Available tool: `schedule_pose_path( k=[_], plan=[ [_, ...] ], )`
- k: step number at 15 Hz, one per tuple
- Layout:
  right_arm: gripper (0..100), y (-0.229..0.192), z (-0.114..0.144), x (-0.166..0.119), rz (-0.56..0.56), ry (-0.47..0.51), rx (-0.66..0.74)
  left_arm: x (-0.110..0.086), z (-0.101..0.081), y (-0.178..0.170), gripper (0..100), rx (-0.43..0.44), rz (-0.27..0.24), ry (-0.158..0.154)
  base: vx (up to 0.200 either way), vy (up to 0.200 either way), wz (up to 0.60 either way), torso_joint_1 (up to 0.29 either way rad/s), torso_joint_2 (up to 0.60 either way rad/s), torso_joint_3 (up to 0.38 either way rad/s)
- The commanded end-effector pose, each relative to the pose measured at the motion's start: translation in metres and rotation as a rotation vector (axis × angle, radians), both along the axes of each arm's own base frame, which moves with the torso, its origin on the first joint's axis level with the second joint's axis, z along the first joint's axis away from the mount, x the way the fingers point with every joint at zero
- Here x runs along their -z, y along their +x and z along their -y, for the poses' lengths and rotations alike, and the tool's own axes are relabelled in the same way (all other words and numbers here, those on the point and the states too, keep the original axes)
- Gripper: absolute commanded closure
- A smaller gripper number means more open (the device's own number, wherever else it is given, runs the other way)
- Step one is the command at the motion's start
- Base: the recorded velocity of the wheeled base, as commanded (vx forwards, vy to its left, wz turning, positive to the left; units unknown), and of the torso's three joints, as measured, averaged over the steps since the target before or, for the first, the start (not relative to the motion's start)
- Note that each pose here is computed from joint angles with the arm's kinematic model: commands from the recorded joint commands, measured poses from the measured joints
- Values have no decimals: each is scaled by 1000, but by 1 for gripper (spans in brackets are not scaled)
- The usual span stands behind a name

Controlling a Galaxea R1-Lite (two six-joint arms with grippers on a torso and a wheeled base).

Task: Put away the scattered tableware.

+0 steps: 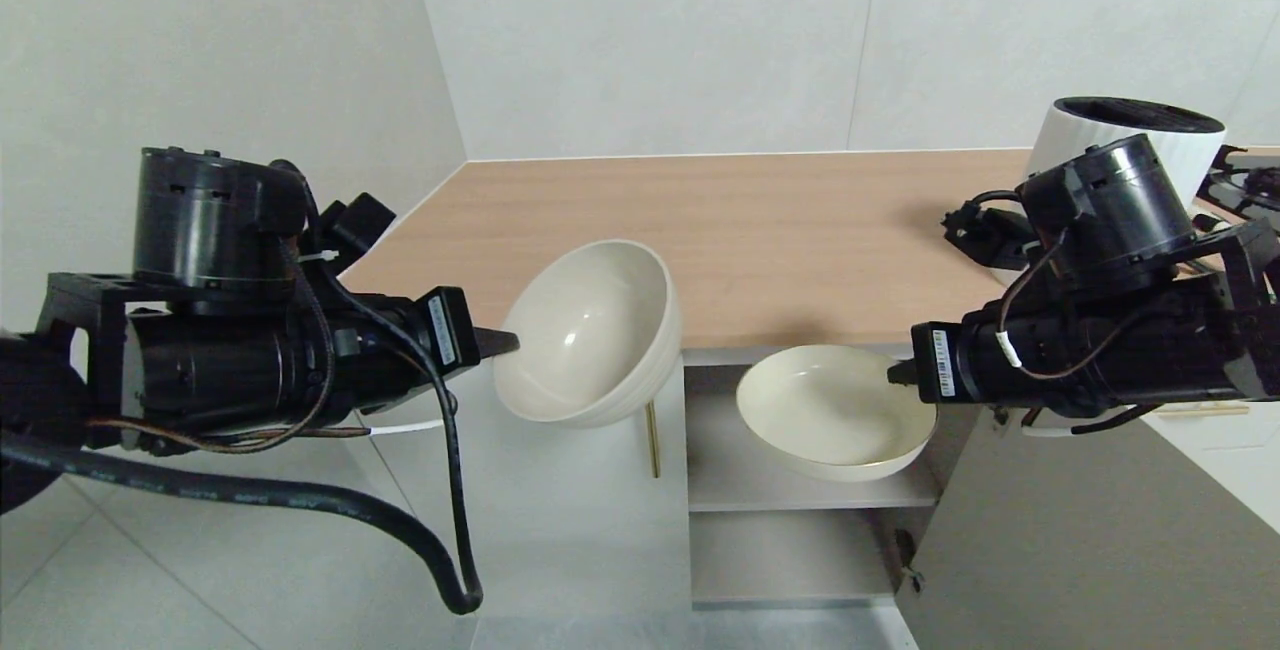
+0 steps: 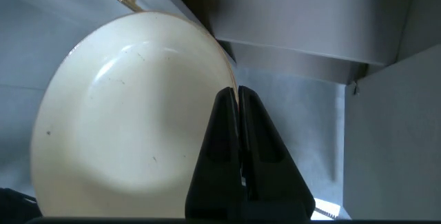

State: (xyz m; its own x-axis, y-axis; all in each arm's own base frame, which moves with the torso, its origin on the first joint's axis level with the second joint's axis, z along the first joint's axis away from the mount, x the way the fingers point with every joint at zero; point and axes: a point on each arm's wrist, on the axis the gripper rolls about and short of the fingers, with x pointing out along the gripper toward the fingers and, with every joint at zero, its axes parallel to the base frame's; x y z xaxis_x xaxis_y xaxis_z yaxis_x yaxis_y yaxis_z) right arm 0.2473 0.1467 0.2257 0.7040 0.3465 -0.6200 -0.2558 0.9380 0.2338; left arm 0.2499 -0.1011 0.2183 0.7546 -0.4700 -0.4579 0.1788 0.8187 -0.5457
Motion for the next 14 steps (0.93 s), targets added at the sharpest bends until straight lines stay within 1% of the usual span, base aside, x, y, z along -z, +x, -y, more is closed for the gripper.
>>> schedule_pose_path(
  k=[1,9,14],
  plan=[
    [100,2,-1,3,-10,-7,1,2,1,2,100,0,-8,3,0,0,0,-144,373,207],
    [100,4,-2,6,-16,-12,2,2,0,2,100,-1,-6,2,0,0,0,-177,461,277],
    [100,7,-3,10,-29,-21,6,1,0,1,100,-1,-5,1,0,0,0,-147,458,306]
  ],
)
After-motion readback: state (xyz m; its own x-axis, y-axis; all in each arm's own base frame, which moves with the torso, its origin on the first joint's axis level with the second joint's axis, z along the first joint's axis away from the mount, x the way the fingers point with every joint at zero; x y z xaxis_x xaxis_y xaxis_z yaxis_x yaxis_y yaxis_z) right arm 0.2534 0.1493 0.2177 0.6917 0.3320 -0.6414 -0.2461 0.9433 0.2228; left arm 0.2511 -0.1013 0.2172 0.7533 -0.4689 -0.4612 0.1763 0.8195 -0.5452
